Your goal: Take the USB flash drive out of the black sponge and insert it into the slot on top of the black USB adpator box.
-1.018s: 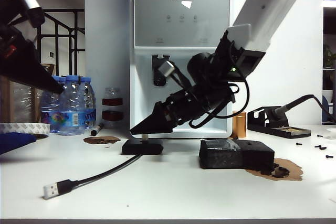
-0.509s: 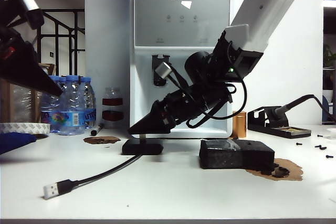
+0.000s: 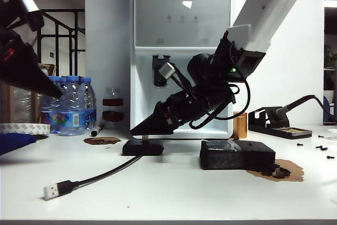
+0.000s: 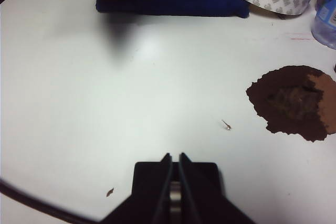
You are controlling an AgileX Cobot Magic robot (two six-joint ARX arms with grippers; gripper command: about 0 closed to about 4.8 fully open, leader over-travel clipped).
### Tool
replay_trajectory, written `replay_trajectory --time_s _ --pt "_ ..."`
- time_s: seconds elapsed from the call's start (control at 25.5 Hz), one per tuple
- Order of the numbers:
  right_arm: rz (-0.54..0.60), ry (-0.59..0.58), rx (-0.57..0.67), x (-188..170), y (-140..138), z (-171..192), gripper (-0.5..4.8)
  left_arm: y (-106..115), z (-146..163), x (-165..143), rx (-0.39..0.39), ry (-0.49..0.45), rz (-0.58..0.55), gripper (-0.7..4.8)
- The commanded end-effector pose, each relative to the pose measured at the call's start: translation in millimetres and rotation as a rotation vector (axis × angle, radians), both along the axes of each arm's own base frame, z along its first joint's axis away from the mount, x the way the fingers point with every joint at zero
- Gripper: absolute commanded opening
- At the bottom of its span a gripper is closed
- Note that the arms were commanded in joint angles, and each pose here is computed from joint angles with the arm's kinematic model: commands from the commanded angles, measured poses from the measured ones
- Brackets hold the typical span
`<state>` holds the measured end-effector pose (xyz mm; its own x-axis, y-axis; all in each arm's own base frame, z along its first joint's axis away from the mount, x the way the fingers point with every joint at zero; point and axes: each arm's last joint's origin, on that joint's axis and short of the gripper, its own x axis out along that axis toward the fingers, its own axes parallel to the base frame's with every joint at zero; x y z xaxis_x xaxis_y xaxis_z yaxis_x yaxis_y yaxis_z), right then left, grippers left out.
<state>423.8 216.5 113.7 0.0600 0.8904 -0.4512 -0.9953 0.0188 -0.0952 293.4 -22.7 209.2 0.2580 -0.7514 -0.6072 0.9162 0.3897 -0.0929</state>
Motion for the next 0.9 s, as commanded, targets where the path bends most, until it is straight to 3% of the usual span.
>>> replay_trajectory --time_s 0.04,0.9 --pt "0.002 0.053 -0.015 -3.9 1.6 -5.0 -0.01 -0.5 1.1 0.6 -0.006 -0.008 -0.004 -0.04" --pt "-0.068 -0.018 -0.046 3.3 -1.4 -3.6 -0.01 -0.6 0.7 1.3 -0.006 -0.011 -0.004 -0.04"
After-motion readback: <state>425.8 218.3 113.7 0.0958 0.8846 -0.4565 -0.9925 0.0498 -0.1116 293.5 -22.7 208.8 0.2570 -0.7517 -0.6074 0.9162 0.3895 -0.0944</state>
